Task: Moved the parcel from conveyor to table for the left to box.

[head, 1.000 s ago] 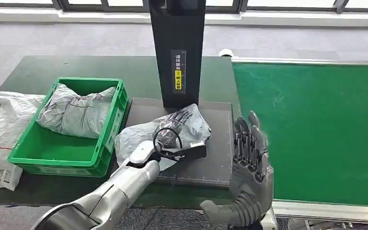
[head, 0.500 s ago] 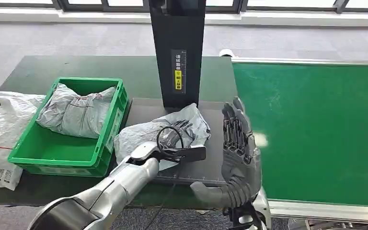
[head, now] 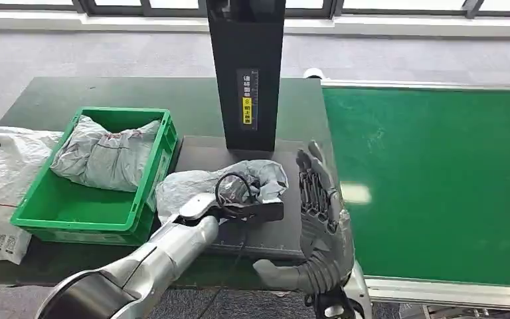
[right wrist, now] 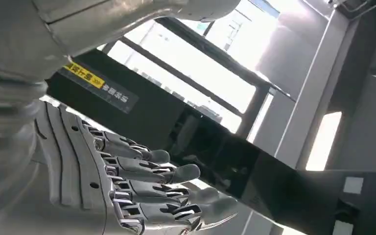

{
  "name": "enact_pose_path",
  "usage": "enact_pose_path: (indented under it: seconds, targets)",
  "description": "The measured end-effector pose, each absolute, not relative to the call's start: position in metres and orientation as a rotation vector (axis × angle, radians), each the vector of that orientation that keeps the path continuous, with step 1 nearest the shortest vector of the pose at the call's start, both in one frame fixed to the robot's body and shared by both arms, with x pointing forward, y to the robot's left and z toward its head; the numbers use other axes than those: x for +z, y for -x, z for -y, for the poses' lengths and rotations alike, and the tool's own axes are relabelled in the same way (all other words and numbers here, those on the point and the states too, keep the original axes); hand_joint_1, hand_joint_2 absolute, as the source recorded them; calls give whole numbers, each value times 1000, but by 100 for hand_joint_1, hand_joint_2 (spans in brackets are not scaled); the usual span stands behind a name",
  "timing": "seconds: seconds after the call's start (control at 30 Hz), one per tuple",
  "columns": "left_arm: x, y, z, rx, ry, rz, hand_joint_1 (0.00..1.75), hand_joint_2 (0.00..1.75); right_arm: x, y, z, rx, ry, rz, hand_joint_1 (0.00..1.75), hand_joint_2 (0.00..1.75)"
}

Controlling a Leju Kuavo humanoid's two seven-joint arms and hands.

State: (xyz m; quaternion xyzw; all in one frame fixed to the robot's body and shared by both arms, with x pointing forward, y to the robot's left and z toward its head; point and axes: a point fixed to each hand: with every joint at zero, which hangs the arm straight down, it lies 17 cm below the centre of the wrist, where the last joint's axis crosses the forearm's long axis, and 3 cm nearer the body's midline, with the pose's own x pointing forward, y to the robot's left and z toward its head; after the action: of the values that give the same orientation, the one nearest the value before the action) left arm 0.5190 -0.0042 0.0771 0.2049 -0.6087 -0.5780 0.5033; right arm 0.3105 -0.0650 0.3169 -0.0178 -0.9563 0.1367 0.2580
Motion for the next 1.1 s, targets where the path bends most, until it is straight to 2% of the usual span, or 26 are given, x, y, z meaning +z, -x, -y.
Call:
enact_pose_path:
  seconds: [0.47, 0.57, 0.8, 1.0, 1.1]
  targets:
    - [148, -545, -11, -1184, -642, 1757, 175, 175, 319, -288, 82, 326, 98, 2588, 0, 175]
    - [189, -553, -25, -1064, -741, 1895, 175, 175, 318, -287, 87, 310, 117, 2581, 0, 175]
    - [313, -575, -111, -773, -1105, 2095, 175, 175, 308, -286, 101, 243, 136, 2543, 0, 175]
    - [395, -588, -207, -618, -1420, 2091, 175, 175, 300, -283, 101, 260, 128, 2522, 0, 175]
    - [415, -591, -237, -570, -1487, 2079, 175, 175, 300, -283, 101, 262, 123, 2521, 0, 175]
